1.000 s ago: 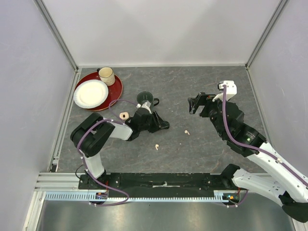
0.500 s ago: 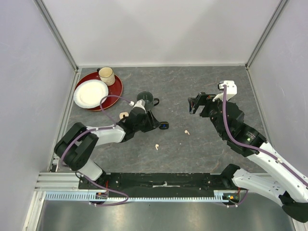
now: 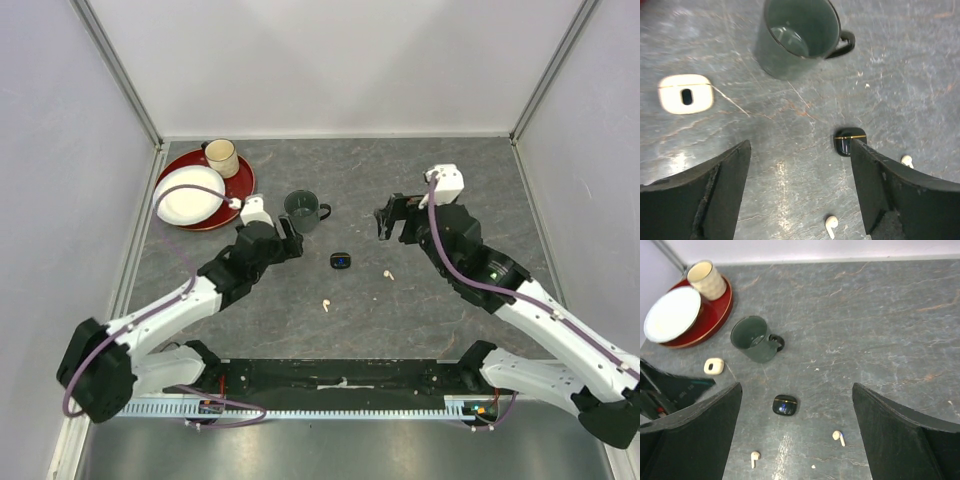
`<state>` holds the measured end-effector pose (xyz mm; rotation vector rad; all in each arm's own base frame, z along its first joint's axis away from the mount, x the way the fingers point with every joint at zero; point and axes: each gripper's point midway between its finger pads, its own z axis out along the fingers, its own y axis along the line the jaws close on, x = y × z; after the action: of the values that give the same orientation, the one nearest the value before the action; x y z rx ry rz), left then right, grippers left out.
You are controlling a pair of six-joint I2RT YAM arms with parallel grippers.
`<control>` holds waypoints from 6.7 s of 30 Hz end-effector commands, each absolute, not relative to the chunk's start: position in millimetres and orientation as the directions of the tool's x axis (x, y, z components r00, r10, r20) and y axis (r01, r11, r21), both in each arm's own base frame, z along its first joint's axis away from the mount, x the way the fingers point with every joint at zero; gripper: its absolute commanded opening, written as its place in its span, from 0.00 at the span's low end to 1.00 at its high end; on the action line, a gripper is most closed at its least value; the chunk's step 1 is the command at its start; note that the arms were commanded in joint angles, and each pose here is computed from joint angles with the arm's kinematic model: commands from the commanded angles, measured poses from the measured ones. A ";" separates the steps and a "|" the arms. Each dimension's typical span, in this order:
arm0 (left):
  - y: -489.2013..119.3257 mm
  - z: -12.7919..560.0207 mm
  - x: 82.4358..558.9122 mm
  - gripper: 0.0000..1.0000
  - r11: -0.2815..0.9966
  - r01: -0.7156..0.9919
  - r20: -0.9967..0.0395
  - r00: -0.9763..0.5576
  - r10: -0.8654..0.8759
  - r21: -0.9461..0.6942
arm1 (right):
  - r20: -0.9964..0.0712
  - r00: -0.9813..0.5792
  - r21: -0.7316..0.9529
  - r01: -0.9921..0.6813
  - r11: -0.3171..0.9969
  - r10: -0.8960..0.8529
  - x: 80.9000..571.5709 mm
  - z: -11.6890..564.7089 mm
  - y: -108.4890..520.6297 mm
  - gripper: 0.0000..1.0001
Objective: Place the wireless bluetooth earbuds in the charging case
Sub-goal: Place the charging case at the center of the board, then pick up the charging case at the center of the board.
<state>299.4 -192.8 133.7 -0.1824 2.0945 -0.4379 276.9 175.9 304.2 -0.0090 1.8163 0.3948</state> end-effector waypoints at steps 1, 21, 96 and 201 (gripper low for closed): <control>-144.8 163.6 296.8 0.87 0.959 -0.025 -0.872 -0.412 -0.266 -0.281 | -0.945 -0.298 0.247 -0.382 0.890 0.134 279.4 299.9 214.4 0.98; -90.6 134.9 325.6 0.90 0.973 -0.005 -0.799 -0.570 -0.192 -0.231 | -0.963 -0.265 0.181 -0.539 0.823 0.038 299.3 258.1 263.5 0.98; -182.5 46.2 284.5 0.43 0.947 0.278 -0.519 -0.840 0.157 -0.164 | -0.963 -0.264 0.145 -0.322 0.936 0.058 302.2 263.9 199.5 0.98; -84.7 205.9 274.2 0.99 0.906 0.014 -0.858 -0.328 -0.395 -0.422 | -0.859 -0.326 0.005 -0.776 0.631 -0.395 235.7 27.6 395.3 0.63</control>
<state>269.5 -81.9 199.1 -0.2679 1.9034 -0.3911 228.7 387.2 21.3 -0.9313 1.9810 0.5494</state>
